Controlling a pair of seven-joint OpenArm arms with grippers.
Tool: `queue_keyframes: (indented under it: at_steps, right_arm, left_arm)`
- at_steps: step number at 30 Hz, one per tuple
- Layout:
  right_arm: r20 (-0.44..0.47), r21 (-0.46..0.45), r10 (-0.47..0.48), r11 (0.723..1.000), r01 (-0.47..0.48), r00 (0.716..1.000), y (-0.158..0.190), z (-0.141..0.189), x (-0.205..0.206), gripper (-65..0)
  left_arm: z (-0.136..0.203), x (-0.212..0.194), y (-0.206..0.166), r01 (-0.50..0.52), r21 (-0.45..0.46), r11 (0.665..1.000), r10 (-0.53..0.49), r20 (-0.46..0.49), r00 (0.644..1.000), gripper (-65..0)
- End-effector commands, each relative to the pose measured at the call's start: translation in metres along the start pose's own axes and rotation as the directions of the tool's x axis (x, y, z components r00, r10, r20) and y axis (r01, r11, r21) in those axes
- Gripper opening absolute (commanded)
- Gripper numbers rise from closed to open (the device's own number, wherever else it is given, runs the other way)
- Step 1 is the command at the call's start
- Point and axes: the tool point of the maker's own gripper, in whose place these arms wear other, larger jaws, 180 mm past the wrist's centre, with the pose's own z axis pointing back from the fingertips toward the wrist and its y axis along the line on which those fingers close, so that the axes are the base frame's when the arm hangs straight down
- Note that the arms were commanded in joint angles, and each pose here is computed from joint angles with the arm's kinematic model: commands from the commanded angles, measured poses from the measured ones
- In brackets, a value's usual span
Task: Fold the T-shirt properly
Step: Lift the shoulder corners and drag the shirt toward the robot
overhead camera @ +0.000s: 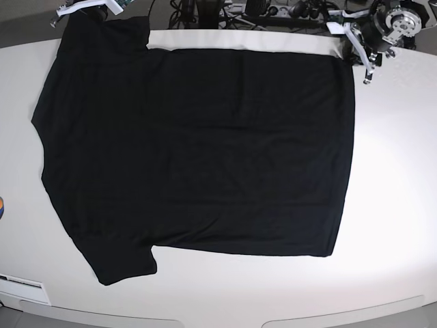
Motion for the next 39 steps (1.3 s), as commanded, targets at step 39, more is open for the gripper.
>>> queue_keyframes:
  at_steps: [39]
  right_arm:
    - [0.28,-0.434,0.151,0.901,-0.015,0.948,-0.145,-0.019,0.082,-65.0]
  left_arm:
    - [0.035,-0.025,0.17,-0.163,0.53,0.832,0.145,0.075,0.987,-65.0]
